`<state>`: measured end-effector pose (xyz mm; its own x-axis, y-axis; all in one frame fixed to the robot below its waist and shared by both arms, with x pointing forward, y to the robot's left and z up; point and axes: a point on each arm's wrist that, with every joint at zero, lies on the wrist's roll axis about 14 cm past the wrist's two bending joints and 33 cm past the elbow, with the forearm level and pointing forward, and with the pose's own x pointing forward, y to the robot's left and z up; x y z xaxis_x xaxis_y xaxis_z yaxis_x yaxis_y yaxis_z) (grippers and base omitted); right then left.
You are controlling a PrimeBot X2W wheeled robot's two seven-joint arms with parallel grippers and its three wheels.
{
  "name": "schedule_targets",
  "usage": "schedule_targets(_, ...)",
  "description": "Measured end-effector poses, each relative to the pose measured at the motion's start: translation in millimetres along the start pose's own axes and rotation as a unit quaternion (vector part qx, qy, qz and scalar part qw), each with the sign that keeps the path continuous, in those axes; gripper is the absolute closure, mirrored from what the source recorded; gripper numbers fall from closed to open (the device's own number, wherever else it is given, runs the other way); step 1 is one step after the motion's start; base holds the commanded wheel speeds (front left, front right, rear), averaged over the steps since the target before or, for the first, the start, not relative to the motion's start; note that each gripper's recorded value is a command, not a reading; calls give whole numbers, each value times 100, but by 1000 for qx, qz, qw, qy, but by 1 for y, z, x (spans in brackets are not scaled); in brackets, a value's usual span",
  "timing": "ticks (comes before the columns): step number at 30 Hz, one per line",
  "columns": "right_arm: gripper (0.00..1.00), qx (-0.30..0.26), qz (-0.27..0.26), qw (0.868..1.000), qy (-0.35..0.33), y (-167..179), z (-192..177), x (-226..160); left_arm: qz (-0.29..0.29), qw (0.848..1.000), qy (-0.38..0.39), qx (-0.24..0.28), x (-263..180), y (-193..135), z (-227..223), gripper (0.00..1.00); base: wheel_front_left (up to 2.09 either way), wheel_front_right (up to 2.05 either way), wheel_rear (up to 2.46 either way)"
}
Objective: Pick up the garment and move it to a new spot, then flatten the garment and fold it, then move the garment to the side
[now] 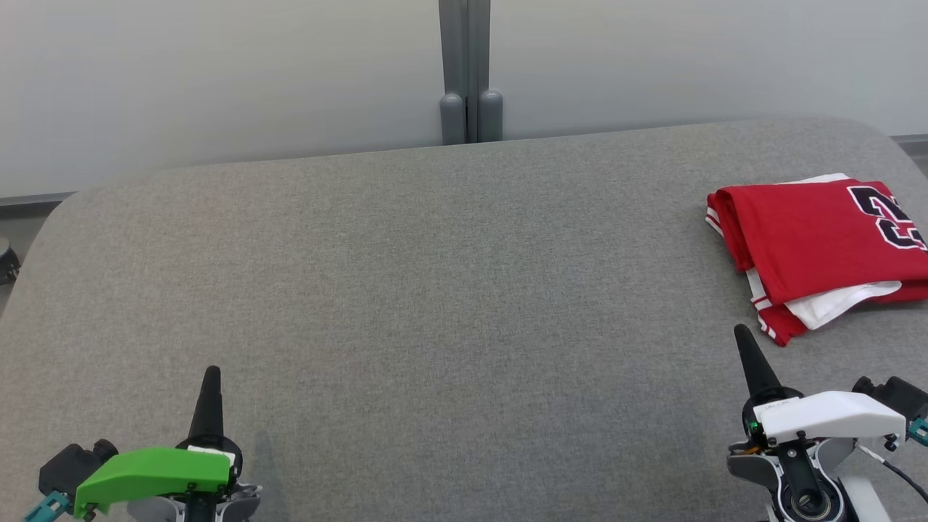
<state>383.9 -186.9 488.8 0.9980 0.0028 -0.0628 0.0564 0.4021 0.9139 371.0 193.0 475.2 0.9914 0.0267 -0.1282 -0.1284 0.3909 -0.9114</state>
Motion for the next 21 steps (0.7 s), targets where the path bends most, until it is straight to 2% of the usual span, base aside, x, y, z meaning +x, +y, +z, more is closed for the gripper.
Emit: schedule_targets(21,100,91,5,996,-2,2,7,1,-21,996,2,-89,6,-10,6,100,0,0,0)
